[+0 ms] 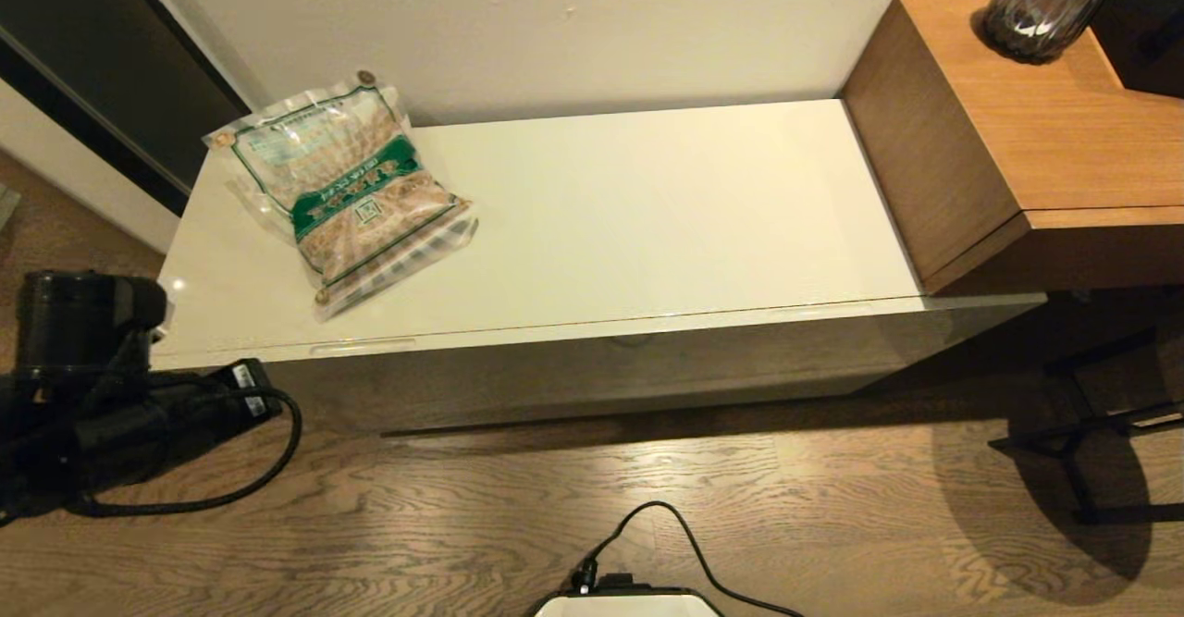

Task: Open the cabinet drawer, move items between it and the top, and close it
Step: Open the drawer

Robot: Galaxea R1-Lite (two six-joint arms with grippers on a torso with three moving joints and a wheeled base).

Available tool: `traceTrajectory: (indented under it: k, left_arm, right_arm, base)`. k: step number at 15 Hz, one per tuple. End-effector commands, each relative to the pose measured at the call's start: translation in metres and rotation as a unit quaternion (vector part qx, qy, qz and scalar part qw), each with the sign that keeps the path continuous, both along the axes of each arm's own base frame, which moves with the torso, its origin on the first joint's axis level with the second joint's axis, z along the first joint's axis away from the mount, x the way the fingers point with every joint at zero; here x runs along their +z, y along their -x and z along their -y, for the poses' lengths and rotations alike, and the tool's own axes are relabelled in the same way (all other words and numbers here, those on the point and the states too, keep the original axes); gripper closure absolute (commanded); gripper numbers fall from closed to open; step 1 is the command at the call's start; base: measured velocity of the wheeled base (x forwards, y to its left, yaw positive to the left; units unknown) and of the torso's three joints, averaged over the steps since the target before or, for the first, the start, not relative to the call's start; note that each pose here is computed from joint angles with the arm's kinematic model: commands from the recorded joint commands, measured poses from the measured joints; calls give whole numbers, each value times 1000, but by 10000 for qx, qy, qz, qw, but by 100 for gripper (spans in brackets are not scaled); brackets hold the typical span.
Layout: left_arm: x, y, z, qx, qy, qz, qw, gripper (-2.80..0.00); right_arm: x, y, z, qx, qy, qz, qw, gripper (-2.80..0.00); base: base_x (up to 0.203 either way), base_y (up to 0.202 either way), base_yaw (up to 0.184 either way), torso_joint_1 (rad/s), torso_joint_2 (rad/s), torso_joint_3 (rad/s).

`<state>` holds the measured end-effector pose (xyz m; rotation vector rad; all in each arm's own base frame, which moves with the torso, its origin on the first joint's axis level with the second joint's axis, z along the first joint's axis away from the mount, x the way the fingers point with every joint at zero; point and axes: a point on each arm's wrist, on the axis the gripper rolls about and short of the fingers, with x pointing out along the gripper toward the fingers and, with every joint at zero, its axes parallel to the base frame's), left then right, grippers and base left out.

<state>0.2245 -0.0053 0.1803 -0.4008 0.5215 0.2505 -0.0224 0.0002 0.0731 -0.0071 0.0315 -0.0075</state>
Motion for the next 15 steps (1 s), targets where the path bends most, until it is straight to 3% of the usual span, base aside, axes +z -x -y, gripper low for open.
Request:
traceTrajectory:
  k: [1, 5, 9, 12, 15]
  left_arm:
    - [35, 41, 2, -85, 25, 502, 9987, 0]
    - [55, 116, 0, -254, -87, 431, 9987, 0]
    - [61, 221, -9, -353, -551, 992, 9929, 0]
    - [37, 296, -13, -327, -813, 1002, 9911, 0]
    - [-6, 337, -12, -228, -995, 910, 9906, 0]
  right_arm:
    - [-1, 0, 0, 0, 2, -11, 10000, 0]
    - [0, 0, 0, 0, 2, -4, 10000, 0]
    - [0, 0, 0, 0, 2, -4, 10000, 0]
    - [0, 0, 0, 0, 2, -5, 10000, 0]
    - [0, 0, 0, 0, 2, -6, 10000, 0]
  base:
    - [0, 0, 0, 0, 0, 0]
    - [0, 0, 0, 0, 0, 0]
    - [0, 0, 0, 0, 0, 0]
    - [0, 0, 0, 0, 0, 0]
    - [0, 0, 0, 0, 0, 0]
